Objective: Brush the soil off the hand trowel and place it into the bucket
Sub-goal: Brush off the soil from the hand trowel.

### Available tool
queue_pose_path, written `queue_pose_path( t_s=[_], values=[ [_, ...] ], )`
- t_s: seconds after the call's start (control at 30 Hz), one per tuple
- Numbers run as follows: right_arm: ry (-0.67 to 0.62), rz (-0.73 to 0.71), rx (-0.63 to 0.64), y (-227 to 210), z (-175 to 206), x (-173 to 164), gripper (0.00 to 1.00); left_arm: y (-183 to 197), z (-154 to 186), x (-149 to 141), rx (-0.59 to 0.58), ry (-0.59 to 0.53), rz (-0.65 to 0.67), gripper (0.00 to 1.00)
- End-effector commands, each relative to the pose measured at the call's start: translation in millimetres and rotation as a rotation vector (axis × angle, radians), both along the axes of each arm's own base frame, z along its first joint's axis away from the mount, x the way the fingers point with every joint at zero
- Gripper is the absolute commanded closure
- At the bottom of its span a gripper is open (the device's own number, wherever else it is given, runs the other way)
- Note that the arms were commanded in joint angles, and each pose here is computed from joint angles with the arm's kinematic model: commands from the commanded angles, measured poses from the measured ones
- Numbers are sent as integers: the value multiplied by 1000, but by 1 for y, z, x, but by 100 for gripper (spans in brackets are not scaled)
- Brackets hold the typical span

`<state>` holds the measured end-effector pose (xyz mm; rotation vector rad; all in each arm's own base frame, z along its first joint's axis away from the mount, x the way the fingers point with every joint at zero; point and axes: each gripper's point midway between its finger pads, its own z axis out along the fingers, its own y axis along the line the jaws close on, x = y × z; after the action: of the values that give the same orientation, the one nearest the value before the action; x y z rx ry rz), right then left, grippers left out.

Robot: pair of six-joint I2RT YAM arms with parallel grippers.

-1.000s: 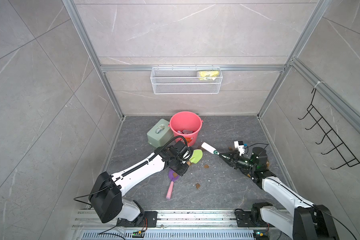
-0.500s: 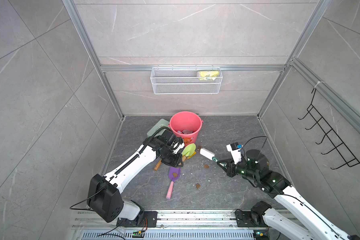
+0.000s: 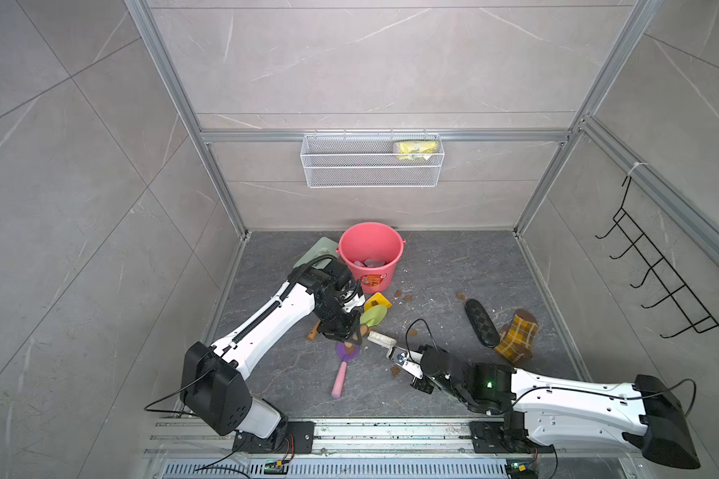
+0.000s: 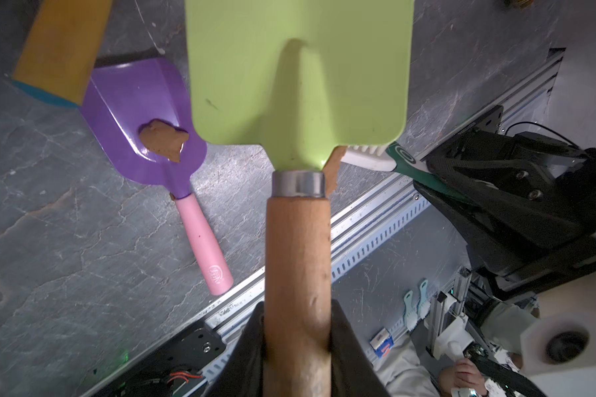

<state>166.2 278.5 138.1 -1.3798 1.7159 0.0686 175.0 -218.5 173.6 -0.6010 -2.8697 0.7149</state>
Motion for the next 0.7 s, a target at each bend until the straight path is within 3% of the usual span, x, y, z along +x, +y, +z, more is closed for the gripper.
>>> queue_pose_path(
  t_s=[0.0, 0.27, 0.5, 0.67],
  values=[
    [-222, 51, 13, 17, 29, 15, 100, 1, 11, -16, 17, 59, -38, 100],
    [-325, -12, -98, 5, 25, 34, 100, -1, 6, -20, 44, 81, -82, 100],
    [-269, -190, -144, -29, 14, 56, 100, -2, 10, -15, 52, 61, -96, 100],
    [-191, -147, -146, -27, -1, 43, 100, -7, 15, -9, 34, 46, -93, 100]
  ],
)
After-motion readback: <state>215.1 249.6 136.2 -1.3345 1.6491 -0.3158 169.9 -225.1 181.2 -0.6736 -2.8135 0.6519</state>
